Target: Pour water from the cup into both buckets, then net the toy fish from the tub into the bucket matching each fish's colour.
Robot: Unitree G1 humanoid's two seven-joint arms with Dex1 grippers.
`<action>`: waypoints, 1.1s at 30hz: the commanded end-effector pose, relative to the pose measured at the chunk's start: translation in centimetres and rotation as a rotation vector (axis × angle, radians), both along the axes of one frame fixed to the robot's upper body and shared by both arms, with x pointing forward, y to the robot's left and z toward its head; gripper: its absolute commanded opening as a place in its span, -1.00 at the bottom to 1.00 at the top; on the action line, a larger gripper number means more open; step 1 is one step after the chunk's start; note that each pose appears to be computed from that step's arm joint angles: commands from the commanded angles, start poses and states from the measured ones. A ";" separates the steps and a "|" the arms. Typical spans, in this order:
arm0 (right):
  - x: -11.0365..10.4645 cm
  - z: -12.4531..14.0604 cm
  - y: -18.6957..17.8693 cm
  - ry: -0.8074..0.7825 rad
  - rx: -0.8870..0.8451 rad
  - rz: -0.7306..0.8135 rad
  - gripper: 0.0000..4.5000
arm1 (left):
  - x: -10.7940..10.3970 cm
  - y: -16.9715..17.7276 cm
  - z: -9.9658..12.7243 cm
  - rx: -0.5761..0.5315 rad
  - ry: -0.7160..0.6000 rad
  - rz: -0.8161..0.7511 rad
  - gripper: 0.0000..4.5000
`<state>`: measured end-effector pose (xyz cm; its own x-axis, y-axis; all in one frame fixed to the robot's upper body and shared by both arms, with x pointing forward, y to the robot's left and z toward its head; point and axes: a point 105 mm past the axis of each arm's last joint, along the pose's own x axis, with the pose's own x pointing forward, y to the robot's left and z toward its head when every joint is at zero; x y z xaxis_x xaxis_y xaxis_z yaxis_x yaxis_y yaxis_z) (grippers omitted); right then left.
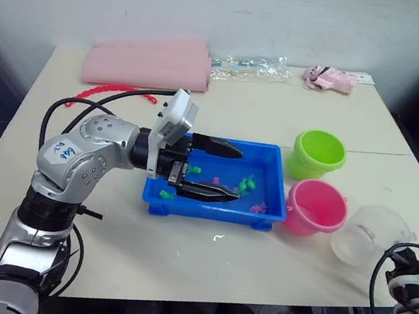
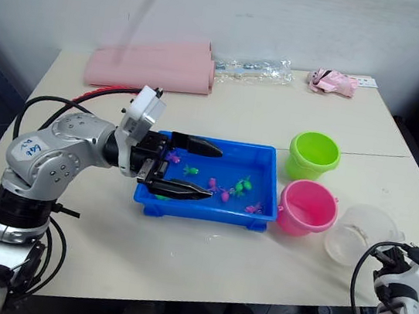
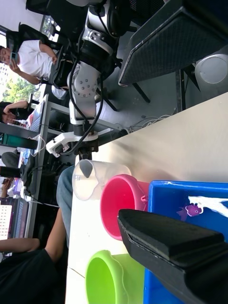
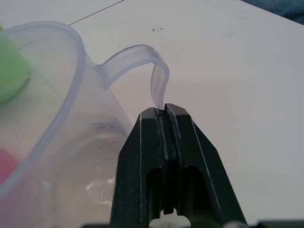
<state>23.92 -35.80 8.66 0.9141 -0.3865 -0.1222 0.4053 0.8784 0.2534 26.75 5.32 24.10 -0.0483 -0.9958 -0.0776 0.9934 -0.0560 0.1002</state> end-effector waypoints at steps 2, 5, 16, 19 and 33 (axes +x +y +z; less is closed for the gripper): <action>-1.2 1.0 0.7 -0.004 -0.050 0.003 -0.66 | -0.5 -0.2 0.4 0.000 -0.029 -0.024 1.00; -1.5 1.3 0.5 0.033 -0.127 0.044 -0.29 | -0.5 -0.3 0.4 -0.002 -0.028 -0.026 1.00; -0.8 1.1 -1.7 0.129 -0.315 0.194 -0.29 | -0.6 -0.4 0.6 -0.001 -0.035 -0.027 1.00; -0.4 0.8 -2.0 0.119 -0.322 0.217 -0.29 | -0.6 -0.3 0.6 0.001 -0.035 -0.024 1.00; 1.4 0.5 -0.8 0.051 -0.316 0.328 -0.84 | -0.6 -0.1 0.9 0.013 -0.039 -0.014 1.00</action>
<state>25.38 -36.38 8.29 0.9872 -0.1032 -0.1214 0.0998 0.9944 -0.0337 26.73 5.19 23.83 -0.0509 -0.9944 -0.0928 0.9952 -0.0583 0.0792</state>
